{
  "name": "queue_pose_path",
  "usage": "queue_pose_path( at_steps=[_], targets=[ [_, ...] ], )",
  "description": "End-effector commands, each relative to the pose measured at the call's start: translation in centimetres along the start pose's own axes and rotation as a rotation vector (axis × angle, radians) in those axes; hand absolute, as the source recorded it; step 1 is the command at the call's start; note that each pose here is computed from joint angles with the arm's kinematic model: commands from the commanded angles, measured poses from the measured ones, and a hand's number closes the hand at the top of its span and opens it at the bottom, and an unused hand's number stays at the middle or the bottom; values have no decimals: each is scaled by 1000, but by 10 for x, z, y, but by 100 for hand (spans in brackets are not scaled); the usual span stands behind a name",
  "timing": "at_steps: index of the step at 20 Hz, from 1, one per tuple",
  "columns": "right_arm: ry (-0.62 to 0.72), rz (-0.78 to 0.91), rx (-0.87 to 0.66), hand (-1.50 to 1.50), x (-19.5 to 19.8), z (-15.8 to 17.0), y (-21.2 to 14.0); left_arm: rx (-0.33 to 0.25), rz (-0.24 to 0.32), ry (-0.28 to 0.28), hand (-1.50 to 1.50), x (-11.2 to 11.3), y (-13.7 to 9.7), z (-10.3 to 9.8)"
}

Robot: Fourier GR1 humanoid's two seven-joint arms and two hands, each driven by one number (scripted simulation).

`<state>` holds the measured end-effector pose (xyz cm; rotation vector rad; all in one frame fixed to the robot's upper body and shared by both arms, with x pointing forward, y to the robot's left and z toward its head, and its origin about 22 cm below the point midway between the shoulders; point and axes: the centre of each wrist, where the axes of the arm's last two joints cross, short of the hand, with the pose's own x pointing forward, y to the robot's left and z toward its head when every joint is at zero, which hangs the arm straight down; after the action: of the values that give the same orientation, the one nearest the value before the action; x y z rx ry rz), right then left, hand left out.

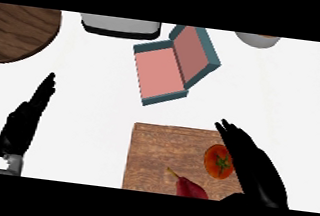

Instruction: Pick the tomato from the cutting board and place it in the cardboard box

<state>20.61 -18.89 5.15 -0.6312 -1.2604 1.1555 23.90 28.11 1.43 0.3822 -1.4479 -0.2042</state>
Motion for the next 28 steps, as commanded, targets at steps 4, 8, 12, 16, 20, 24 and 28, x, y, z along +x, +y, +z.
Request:
queue_pose_path(
  at_steps=[4, 8, 12, 16, 20, 24, 28],
  targets=[
    [6, -6, -1, -150, -23, -3, 3, -7, 6, 8, 0, -12, 14, -6],
    [13, 30, 28, -150, 4, -10, 14, -7, -8, 0, 0, 0, -6, 12],
    [28, 55, 60, -150, -13, -24, 11, 0, -2, -8, 0, -7, 8, -1],
    [-23, 10, 58, 150, 1, -19, 23, 2, -3, -3, 0, -11, 15, 14],
    [-23, 105, -154, 150, 1, -14, 11, -19, 22, 14, 0, -7, 9, -5],
    [-32, 139, -213, 150, -12, -27, 15, 9, 3, 1, 0, -18, 4, -4],
    [-58, 132, -279, 150, -14, -3, 14, 19, -1, -4, 0, -13, 8, -9]
  ],
)
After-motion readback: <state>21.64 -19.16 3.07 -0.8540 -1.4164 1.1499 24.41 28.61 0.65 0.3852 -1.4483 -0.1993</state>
